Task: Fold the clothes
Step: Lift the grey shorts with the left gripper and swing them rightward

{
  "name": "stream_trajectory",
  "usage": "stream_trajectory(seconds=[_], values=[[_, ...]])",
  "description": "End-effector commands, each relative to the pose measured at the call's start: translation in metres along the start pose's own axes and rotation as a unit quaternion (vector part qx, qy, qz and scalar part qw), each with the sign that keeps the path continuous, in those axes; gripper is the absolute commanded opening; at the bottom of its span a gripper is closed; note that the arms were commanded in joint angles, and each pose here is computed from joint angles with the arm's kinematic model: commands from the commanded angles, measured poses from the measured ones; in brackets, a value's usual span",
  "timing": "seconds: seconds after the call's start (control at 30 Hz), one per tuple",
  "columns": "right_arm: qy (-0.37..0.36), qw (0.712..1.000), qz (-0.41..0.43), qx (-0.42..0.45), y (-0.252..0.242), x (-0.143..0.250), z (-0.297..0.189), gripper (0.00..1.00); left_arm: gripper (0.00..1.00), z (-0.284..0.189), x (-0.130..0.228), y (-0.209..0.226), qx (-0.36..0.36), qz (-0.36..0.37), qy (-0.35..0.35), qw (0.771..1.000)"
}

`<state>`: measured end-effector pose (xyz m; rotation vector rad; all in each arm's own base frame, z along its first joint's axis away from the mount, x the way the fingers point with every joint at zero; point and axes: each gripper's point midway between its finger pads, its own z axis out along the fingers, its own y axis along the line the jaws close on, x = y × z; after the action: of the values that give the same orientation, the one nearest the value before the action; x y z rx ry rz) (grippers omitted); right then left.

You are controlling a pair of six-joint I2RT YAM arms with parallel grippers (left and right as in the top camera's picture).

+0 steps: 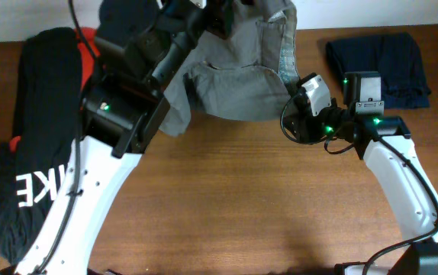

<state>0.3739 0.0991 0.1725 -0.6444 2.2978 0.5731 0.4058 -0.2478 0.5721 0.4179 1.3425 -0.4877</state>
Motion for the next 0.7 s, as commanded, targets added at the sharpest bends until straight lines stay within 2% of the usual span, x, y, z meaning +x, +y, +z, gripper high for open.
stream_trajectory(seconds=[0.0, 0.03, 0.07, 0.2, 0.33, 0.5, 0.57, 0.67], values=[[-0.006, 1.0, -0.008, -0.002, 0.004, -0.008, 0.001, 0.42, 0.01, -0.029, -0.056, 0.0, -0.006, -0.001, -0.058, 0.998], [-0.007, 1.0, -0.007, -0.002, 0.003, -0.009, 0.001, 0.15, 0.01, -0.03, -0.057, 0.0, -0.006, -0.001, -0.059, 0.998], [-0.011, 1.0, 0.001, 0.0, 0.002, -0.01, 0.0, 0.04, 0.01, -0.032, -0.059, 0.003, -0.013, -0.002, -0.06, 0.998], [-0.038, 0.999, 0.027, 0.011, -0.003, -0.024, -0.016, 0.03, 0.01, -0.04, -0.063, 0.018, -0.058, -0.004, -0.06, 0.997], [-0.085, 0.994, 0.052, 0.042, -0.01, -0.05, -0.06, 0.04, 0.01, -0.057, -0.065, 0.039, -0.105, -0.002, -0.047, 0.993], [-0.15, 0.98, 0.049, 0.122, -0.001, -0.087, -0.17, 0.04, 0.01, -0.088, -0.049, 0.077, -0.169, 0.005, 0.012, 0.986], [-0.162, 0.97, 0.052, 0.171, 0.006, -0.093, -0.214, 0.04, 0.01, -0.101, -0.04, 0.086, -0.184, 0.007, 0.041, 0.982], [-0.166, 0.959, 0.056, 0.221, 0.02, -0.093, -0.254, 0.04, 0.01, -0.118, -0.032, 0.091, -0.195, 0.013, 0.071, 0.978]])
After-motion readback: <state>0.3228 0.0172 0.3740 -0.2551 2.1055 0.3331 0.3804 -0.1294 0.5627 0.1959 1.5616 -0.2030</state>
